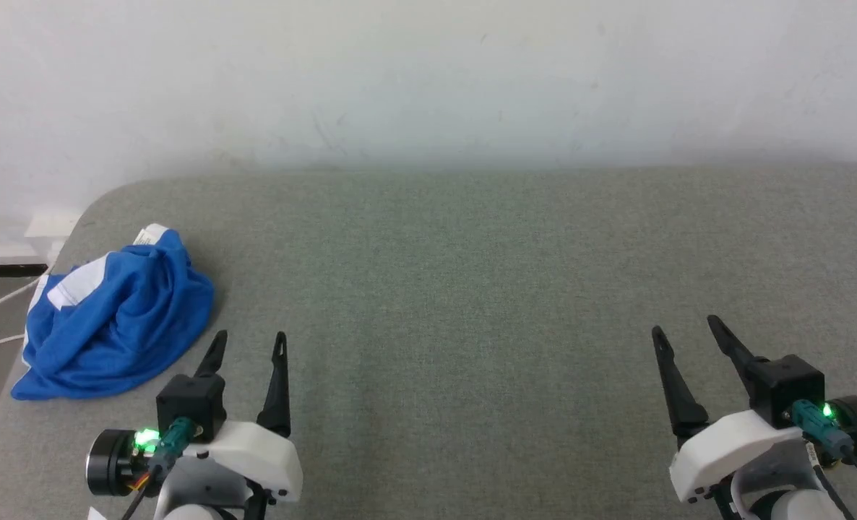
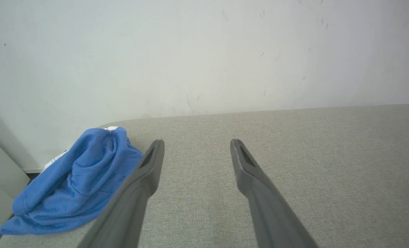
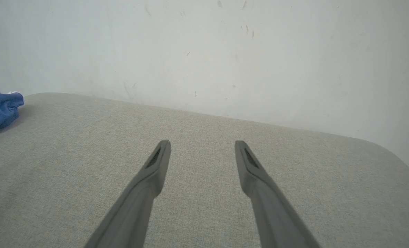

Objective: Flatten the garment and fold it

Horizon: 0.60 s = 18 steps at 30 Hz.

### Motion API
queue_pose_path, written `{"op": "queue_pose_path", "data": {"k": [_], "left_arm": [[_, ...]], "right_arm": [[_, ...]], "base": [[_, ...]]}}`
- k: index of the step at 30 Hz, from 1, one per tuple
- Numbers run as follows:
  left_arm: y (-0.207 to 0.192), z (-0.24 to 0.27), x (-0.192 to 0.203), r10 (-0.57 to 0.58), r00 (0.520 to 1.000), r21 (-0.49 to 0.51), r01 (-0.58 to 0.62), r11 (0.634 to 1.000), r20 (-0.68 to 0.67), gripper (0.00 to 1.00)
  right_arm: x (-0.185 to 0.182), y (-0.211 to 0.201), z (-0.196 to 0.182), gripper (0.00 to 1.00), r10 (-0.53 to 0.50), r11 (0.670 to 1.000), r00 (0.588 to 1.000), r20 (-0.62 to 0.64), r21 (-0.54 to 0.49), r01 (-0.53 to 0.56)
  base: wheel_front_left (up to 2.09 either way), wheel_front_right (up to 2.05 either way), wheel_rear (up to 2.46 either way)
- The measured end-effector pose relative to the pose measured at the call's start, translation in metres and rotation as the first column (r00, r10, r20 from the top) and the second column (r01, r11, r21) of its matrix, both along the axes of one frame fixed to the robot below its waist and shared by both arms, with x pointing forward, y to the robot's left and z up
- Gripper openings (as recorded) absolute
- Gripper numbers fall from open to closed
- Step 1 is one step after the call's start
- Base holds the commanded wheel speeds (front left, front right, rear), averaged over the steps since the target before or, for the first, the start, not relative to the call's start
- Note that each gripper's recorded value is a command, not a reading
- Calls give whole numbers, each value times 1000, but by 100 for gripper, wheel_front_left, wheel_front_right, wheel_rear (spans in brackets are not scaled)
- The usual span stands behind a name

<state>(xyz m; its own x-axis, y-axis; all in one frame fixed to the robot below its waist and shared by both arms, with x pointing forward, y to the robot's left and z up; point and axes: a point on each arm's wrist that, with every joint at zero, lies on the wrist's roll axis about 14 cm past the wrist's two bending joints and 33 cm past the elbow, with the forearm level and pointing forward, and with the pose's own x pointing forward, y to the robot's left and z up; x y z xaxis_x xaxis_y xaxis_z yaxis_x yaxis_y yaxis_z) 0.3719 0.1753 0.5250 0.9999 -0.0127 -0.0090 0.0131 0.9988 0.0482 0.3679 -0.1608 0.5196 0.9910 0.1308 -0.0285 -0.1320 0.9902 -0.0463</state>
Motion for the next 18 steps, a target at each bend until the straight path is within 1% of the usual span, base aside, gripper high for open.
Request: {"op": "queue_pose_path", "data": {"k": [10,18], "left_arm": [[6,-1,-4,24,1000,-6,-24,1000,9,100],[20,0,-12,74,997,-18,-74,997,20,100]], "right_arm": [[3,8,1,100,23,1000,1000,7,1,-23],[9,21,1,100,62,998,998,13,2,-62]], "base": [[0,0,0],[0,0,0]]}}
